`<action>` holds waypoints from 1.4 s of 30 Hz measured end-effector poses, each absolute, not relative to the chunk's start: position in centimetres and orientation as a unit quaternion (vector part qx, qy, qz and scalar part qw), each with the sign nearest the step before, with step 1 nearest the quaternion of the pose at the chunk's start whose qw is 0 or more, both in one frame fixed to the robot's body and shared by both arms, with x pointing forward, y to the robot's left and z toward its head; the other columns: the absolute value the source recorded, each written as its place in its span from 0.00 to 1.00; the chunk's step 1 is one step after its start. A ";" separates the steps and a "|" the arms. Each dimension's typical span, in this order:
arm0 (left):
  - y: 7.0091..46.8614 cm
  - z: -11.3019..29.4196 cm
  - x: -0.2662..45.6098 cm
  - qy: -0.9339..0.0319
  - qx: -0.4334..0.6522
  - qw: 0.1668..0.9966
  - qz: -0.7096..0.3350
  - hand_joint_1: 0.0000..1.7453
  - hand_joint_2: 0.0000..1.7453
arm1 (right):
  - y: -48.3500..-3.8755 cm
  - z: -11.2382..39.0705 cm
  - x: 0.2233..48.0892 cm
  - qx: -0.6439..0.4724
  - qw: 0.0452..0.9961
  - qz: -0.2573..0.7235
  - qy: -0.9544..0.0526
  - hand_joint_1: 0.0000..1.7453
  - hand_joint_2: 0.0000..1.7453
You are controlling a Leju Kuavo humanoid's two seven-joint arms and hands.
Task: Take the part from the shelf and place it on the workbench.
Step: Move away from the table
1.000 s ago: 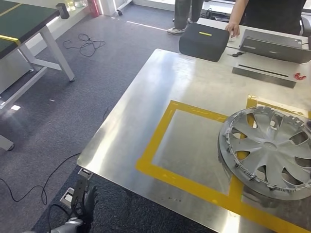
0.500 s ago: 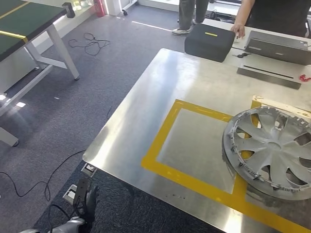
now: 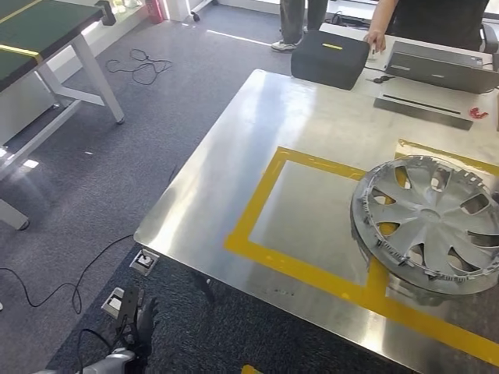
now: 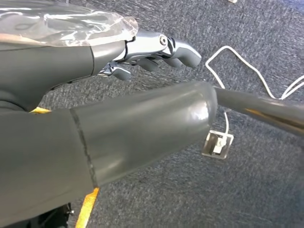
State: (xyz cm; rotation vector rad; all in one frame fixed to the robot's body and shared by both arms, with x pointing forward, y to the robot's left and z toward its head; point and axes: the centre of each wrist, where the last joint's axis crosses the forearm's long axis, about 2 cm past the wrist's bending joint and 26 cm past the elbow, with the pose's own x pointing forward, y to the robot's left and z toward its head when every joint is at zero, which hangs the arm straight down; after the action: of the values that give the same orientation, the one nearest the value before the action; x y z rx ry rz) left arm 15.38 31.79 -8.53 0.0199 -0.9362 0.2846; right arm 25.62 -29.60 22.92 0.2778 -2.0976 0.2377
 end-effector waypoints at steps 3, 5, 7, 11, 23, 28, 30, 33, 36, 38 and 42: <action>31.8 -8.6 15.3 -0.449 0.009 0.883 0.136 0.00 0.00 | -29.6 22.9 25.6 0.114 0.485 0.097 -0.862 0.00 0.00; 31.7 -8.5 15.3 -0.449 0.009 0.883 0.135 0.00 0.00 | -29.7 22.9 25.6 0.114 0.485 0.097 -0.862 0.00 0.00; 31.7 -8.5 15.3 -0.449 0.009 0.883 0.135 0.00 0.00 | -29.7 22.9 25.6 0.113 0.485 0.096 -0.862 0.00 0.00; 31.7 -8.6 15.2 -0.447 0.009 0.884 0.134 0.00 0.00 | -29.7 22.8 25.6 0.113 0.488 0.095 -0.861 0.00 0.00; 31.7 -8.6 15.1 -0.446 0.008 0.885 0.132 0.00 0.00 | -29.8 22.8 25.5 0.114 0.489 0.093 -0.860 0.00 0.00; 31.6 -8.6 15.1 -0.445 0.008 0.886 0.132 0.00 0.00 | -29.8 22.6 25.4 0.131 0.493 0.088 -0.855 0.00 0.00; 31.6 -8.6 15.1 -0.445 0.008 0.886 0.132 0.00 0.00 | -29.8 22.6 25.4 0.133 0.494 0.086 -0.855 0.00 0.00; 31.5 -8.7 15.0 -0.445 0.008 0.886 0.133 0.00 0.00 | -29.8 22.6 25.4 0.133 0.495 0.085 -0.855 0.00 0.00; 31.5 -8.7 15.0 -0.445 0.008 0.886 0.133 0.00 0.00 | -29.9 22.6 25.4 0.133 0.496 0.081 -0.854 0.00 0.00; 31.5 -8.7 14.9 -0.444 0.008 0.886 0.133 0.00 0.00 | -29.9 22.6 25.4 0.132 0.497 0.079 -0.854 0.00 0.00; 31.5 -8.8 14.7 -0.443 0.008 0.887 0.134 0.00 0.00 | -29.9 22.6 25.4 0.131 0.499 0.076 -0.853 0.00 0.00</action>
State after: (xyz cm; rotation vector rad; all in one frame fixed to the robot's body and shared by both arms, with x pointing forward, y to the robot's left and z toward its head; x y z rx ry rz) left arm 14.71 31.51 -8.76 0.0173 -0.9205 0.2778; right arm 25.43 -29.92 22.62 0.3160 -2.0652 0.1841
